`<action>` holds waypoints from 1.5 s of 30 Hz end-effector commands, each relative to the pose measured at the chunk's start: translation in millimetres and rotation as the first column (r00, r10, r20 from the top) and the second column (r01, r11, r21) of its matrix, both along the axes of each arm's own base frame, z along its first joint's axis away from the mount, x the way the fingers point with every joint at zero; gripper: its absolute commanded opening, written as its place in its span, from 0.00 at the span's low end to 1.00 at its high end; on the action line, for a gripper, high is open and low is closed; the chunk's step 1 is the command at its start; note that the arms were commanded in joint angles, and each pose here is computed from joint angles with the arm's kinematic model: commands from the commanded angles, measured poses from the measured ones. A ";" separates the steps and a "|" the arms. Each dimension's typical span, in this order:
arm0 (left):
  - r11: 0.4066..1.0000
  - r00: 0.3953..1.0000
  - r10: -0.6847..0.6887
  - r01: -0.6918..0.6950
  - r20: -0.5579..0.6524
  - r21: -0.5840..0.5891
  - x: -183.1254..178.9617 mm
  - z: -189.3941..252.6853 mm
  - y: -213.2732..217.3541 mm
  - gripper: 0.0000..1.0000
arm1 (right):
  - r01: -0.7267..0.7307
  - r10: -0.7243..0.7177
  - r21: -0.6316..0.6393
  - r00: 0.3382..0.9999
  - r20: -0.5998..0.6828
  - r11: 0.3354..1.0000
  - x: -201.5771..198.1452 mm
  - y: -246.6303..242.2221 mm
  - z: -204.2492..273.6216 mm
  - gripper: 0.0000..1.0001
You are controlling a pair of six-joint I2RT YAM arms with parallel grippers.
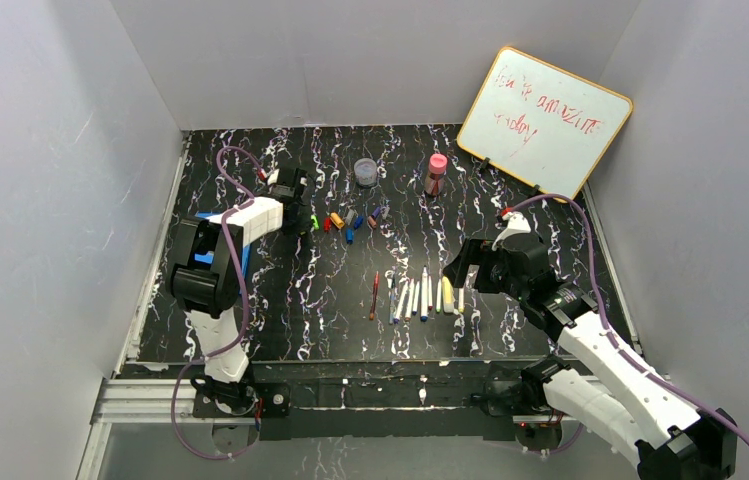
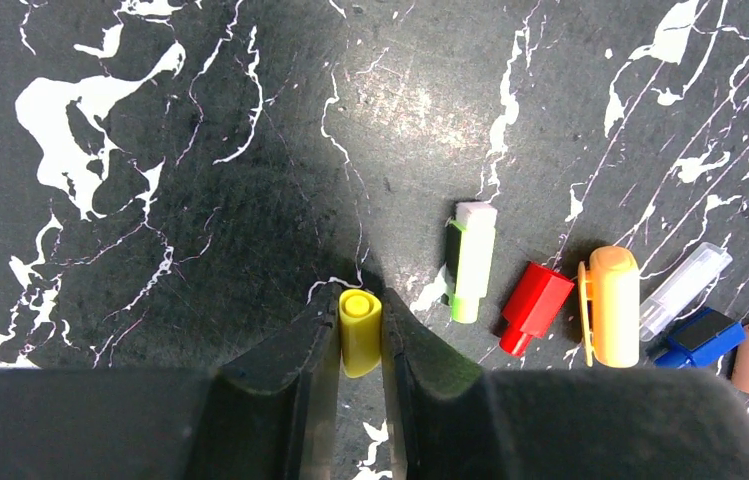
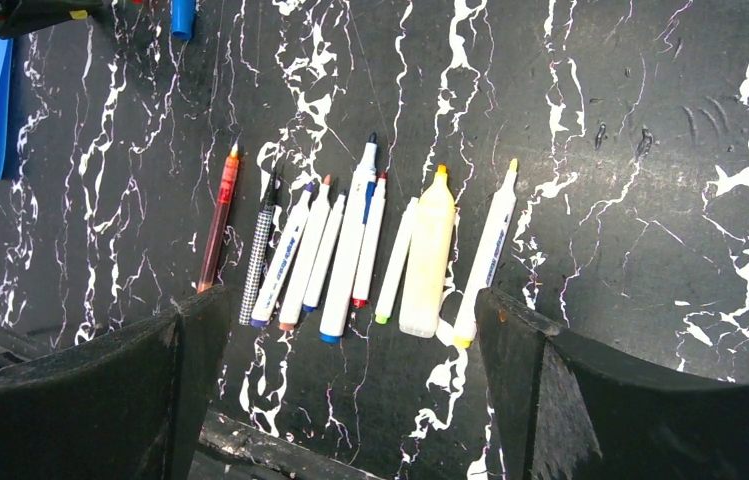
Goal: Open the pen caps
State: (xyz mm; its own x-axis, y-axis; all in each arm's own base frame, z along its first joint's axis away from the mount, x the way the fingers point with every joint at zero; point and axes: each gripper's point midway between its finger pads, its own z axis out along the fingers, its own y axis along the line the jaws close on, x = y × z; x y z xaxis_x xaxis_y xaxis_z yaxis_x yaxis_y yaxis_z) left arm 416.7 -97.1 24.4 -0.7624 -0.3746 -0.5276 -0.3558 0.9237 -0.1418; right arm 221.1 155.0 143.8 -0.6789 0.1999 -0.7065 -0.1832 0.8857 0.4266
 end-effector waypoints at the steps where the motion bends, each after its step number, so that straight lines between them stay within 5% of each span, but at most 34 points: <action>1: 1.000 0.998 -0.007 0.009 -0.056 0.021 -14.3 -8.1 4.9 0.19 | -0.016 0.014 0.024 0.997 0.074 1.000 9.5 5.2 23.5 0.98; 12: 1.000 0.999 -0.007 0.008 -0.033 0.029 -16.1 2.6 7.8 0.35 | -0.013 0.011 0.012 0.997 0.081 1.000 9.4 2.7 25.7 0.98; 28: 0.996 0.989 -0.087 0.082 0.117 0.041 -37.5 86.0 13.3 0.60 | -0.036 0.037 -0.013 0.992 0.119 0.999 9.0 0.5 35.1 0.97; 33: 0.963 0.930 -0.268 0.262 0.252 0.057 -58.6 134.0 -8.6 0.63 | -0.092 0.093 -0.016 0.973 0.212 0.996 16.1 8.4 64.9 0.95; 39: 0.895 0.760 -0.422 0.437 0.494 0.092 -90.2 192.5 -37.0 0.78 | -0.048 0.072 -0.112 0.974 0.216 0.993 42.2 9.1 69.3 0.93; 45: 0.901 0.798 -0.376 0.434 0.471 -0.017 -117.2 162.1 -39.4 0.83 | 0.004 0.002 -0.231 1.000 0.022 0.973 50.5 22.3 15.2 0.90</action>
